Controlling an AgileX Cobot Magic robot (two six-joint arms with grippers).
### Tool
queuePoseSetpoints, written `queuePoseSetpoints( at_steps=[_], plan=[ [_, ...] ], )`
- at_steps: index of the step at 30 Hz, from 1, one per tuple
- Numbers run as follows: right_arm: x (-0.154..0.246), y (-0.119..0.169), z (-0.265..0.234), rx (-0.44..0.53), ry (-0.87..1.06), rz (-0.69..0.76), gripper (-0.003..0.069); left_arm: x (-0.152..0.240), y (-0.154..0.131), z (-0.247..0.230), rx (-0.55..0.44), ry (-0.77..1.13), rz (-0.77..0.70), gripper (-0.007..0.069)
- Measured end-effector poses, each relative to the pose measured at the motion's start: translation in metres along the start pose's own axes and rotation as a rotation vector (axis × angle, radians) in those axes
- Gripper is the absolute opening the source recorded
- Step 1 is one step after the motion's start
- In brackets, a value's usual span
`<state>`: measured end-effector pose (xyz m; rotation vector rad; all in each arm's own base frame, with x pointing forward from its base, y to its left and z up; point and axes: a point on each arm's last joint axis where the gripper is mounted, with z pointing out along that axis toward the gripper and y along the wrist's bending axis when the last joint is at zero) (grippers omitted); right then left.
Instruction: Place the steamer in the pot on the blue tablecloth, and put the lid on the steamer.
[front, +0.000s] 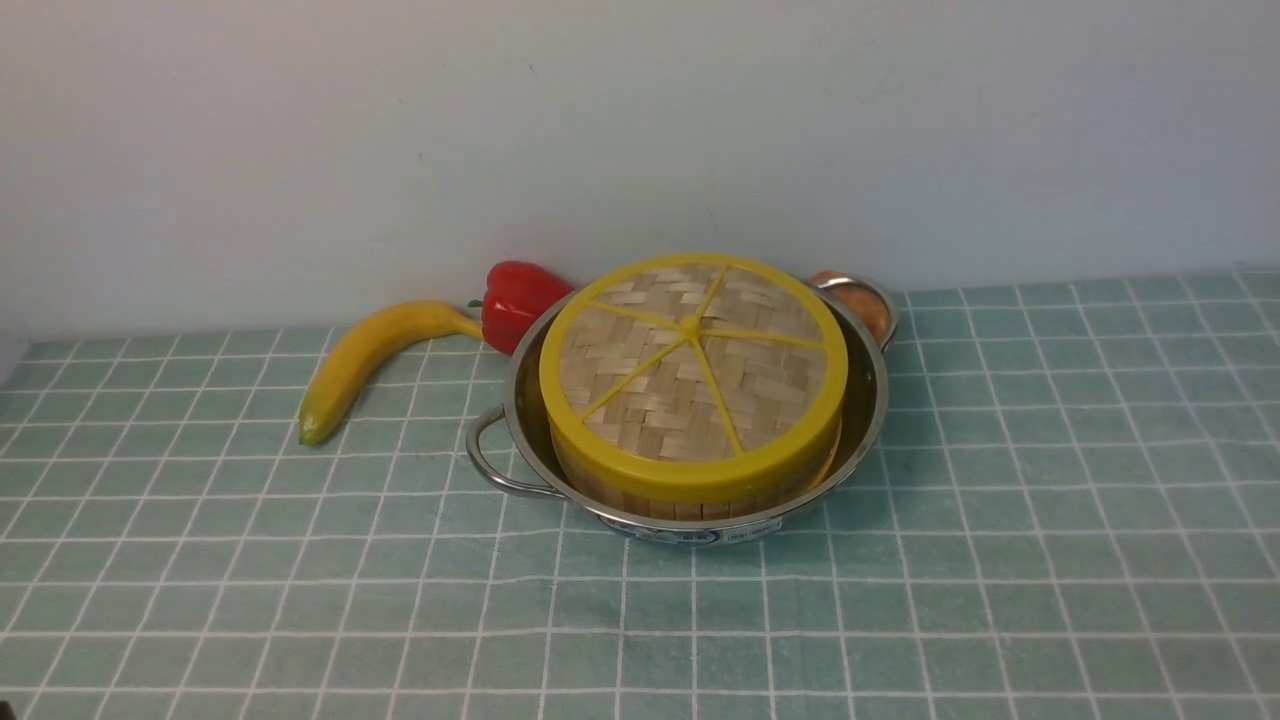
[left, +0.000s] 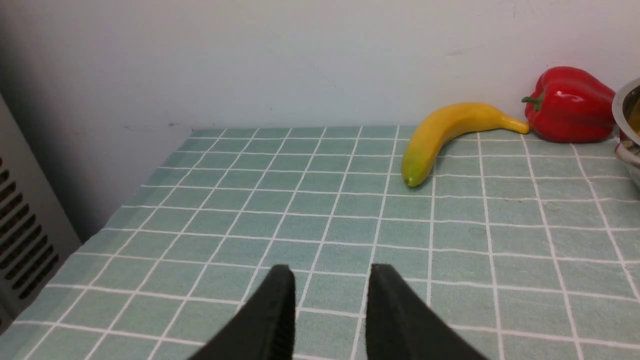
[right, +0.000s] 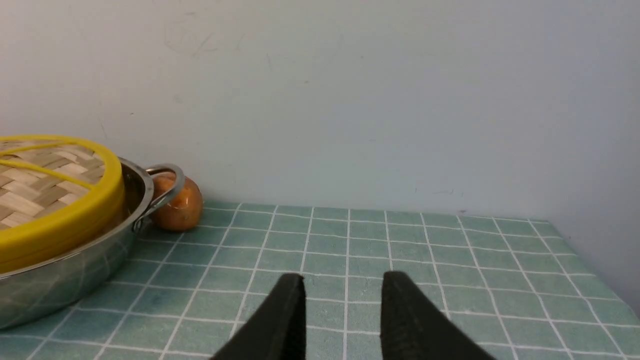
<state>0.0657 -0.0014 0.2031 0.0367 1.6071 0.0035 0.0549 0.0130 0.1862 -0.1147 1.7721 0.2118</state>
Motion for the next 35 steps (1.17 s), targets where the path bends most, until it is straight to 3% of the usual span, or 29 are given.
queuePoseSetpoints(
  at_steps=[35],
  plan=[
    [-0.0001,0.0,0.0,0.0,-0.001,0.004,0.024,0.0,0.0,0.0,0.0,0.0,0.001,0.0211]
  ],
)
